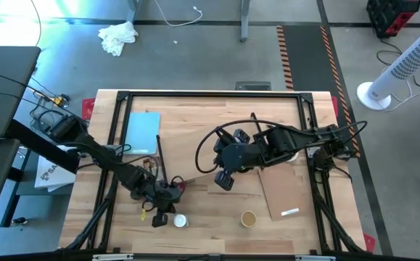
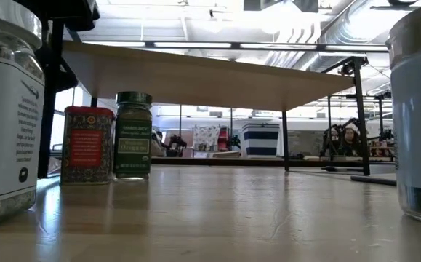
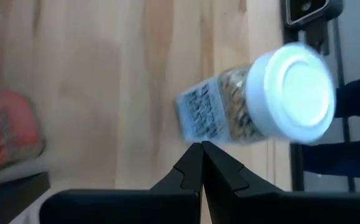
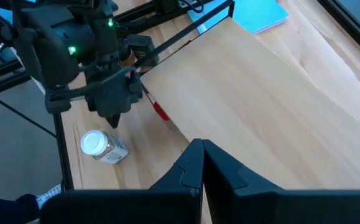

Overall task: Shelf spices
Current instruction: Move the white seasoning bottle to the bottom right of the table

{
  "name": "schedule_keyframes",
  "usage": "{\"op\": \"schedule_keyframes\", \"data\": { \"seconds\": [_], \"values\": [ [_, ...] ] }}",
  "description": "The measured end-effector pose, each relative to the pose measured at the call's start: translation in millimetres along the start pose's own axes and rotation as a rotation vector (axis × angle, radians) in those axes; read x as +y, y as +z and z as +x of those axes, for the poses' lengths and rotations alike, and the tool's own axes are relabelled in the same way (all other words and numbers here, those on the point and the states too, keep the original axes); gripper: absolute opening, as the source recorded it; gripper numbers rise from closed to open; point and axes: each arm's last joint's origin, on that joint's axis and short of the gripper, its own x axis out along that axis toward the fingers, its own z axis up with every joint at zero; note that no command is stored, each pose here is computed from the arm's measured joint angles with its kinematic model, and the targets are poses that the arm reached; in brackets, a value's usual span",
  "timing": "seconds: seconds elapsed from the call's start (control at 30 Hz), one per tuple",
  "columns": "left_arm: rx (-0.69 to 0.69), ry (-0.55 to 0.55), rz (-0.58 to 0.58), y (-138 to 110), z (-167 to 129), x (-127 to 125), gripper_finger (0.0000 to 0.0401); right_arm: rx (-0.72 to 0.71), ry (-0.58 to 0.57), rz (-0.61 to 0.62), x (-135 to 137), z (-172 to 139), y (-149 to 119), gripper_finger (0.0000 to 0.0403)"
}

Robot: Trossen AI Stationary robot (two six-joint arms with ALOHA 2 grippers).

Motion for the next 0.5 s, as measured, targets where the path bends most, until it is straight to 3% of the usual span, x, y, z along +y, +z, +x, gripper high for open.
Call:
{"op": "schedule_keyframes", "data": {
  "seconds": [0.27, 0.4, 0.5],
  "values": [
    [-0.04, 0.104, 0.016, -5, -29, 3, 0.0, 0.0, 0.0, 0.002, 0, 0, 0, 0.0],
    [0.025, 0.161, 0.017, -13, -30, 10, 0.0, 0.0, 0.0, 0.023, 0, 0, 0, 0.0],
    [0.04, 0.141, -0.006, -17, -27, 12, 0.0, 0.0, 0.002, 0.024, 1, 0, 0, 0.0]
  ]
}}
